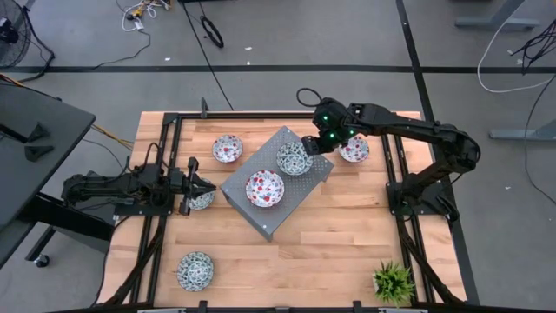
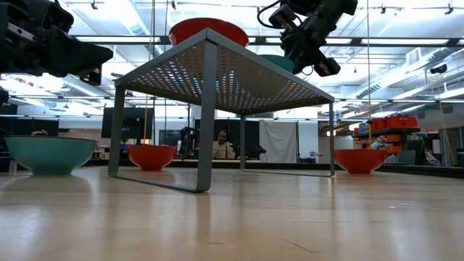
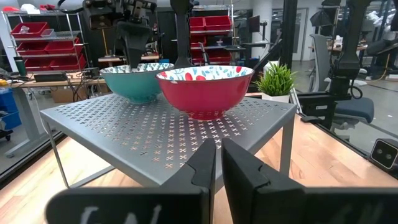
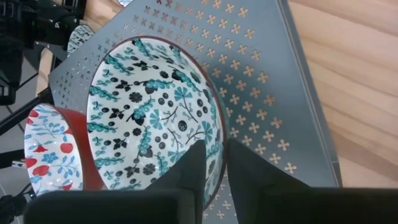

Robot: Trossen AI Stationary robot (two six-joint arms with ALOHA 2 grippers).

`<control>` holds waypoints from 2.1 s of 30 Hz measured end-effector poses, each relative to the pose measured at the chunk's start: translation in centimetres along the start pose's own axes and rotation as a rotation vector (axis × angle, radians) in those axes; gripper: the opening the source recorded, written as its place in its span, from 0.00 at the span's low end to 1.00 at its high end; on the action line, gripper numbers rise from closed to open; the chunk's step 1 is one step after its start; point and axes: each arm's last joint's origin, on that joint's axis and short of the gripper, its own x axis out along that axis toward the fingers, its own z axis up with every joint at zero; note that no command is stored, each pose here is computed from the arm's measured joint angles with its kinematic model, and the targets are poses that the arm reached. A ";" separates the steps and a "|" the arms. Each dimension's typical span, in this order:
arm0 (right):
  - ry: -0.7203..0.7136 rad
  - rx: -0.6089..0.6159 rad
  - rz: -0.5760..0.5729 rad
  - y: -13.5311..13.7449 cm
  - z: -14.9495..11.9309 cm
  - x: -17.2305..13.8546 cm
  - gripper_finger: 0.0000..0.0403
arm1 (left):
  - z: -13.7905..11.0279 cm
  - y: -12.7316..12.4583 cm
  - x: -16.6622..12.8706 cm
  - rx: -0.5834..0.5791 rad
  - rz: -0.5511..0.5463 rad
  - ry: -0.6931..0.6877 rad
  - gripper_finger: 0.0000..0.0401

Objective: Pick & Place Mini bowls
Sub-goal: Put the right blue patterned bowl on the shelf, then stack the right red patterned bowl on top of the red patterned bowl on the shelf

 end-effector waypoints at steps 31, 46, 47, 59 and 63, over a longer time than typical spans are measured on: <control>-0.044 -0.038 -0.042 -0.1 0.1 0.0 0.27 | 0.0 0.0 0.0 0.000 0.000 0.000 0.07; -0.056 -0.077 -0.045 -0.2 -0.3 -1.1 0.55 | 0.0 0.0 0.0 0.000 0.000 0.000 0.07; -0.061 -0.083 -0.040 -0.1 -0.4 -1.4 0.56 | 0.0 0.0 0.0 0.000 0.000 0.000 0.07; -0.094 -0.175 -0.010 -0.5 -2.3 -5.7 0.57 | 0.0 0.0 0.0 0.000 0.000 0.000 0.07; -0.078 -0.209 -0.027 -0.9 -3.2 -6.8 0.55 | 0.0 0.0 0.0 0.000 0.000 0.000 0.07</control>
